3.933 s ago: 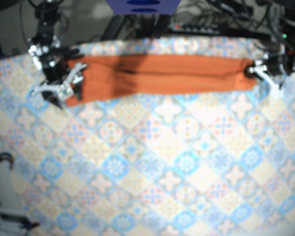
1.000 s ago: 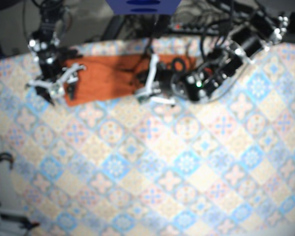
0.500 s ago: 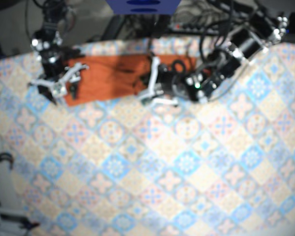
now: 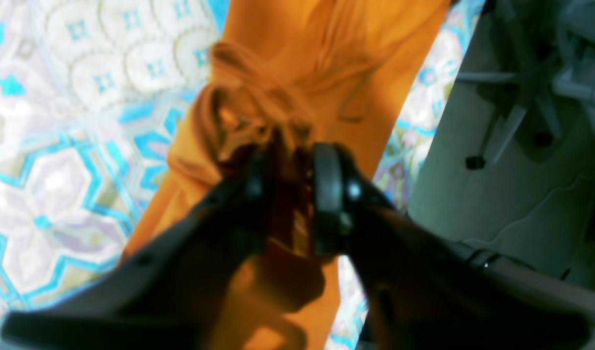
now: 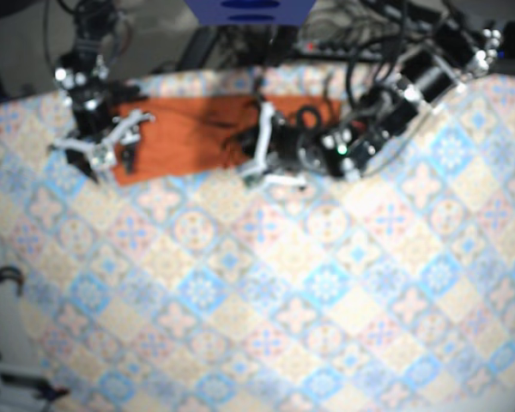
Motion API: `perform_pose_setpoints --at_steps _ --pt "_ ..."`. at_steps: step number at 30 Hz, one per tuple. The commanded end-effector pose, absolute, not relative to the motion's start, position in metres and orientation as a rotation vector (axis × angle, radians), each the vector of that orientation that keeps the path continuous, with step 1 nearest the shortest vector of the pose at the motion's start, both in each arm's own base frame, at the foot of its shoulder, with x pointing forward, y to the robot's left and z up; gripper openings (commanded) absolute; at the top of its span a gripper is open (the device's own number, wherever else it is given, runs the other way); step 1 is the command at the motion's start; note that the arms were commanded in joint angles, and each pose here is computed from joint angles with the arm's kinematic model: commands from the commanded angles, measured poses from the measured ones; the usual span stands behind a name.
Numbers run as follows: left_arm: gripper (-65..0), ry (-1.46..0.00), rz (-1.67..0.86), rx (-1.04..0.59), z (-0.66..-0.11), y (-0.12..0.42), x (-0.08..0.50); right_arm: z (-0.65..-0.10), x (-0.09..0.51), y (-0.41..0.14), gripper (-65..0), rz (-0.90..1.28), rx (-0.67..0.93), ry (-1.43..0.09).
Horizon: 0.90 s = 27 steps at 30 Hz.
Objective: Fold the T-shirt properly
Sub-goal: 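Lay the folded end onto the strip's middle with the left gripper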
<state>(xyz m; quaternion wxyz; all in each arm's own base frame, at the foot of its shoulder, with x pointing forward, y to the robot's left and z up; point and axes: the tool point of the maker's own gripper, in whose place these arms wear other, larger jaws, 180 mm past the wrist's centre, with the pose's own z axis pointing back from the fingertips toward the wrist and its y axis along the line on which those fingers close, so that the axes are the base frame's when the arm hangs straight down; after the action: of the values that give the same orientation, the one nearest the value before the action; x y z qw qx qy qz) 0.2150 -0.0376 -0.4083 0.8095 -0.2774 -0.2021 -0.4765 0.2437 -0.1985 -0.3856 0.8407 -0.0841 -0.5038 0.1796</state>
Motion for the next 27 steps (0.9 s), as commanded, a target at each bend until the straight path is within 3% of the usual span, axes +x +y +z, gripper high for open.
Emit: perform_pose_setpoints --at_steps 1,17,21,27 --pt "-43.4 -0.478 -1.019 -0.608 -0.397 -0.042 0.225 -0.374 0.25 -0.2 -31.2 0.379 -0.188 -1.113" --pt "-10.4 -0.587 -0.987 -0.685 -0.378 -0.06 0.233 -0.374 0.25 -0.2 -31.1 0.38 -0.188 -1.113" --pt "-6.6 -0.629 -1.014 -0.707 -0.362 -0.068 0.231 -0.374 0.25 -0.2 -31.1 0.38 -0.188 -1.113" --pt "-6.3 -0.718 -1.029 -0.732 -0.337 -0.069 0.234 -0.373 0.251 -0.2 -31.1 0.377 -0.187 -1.116"
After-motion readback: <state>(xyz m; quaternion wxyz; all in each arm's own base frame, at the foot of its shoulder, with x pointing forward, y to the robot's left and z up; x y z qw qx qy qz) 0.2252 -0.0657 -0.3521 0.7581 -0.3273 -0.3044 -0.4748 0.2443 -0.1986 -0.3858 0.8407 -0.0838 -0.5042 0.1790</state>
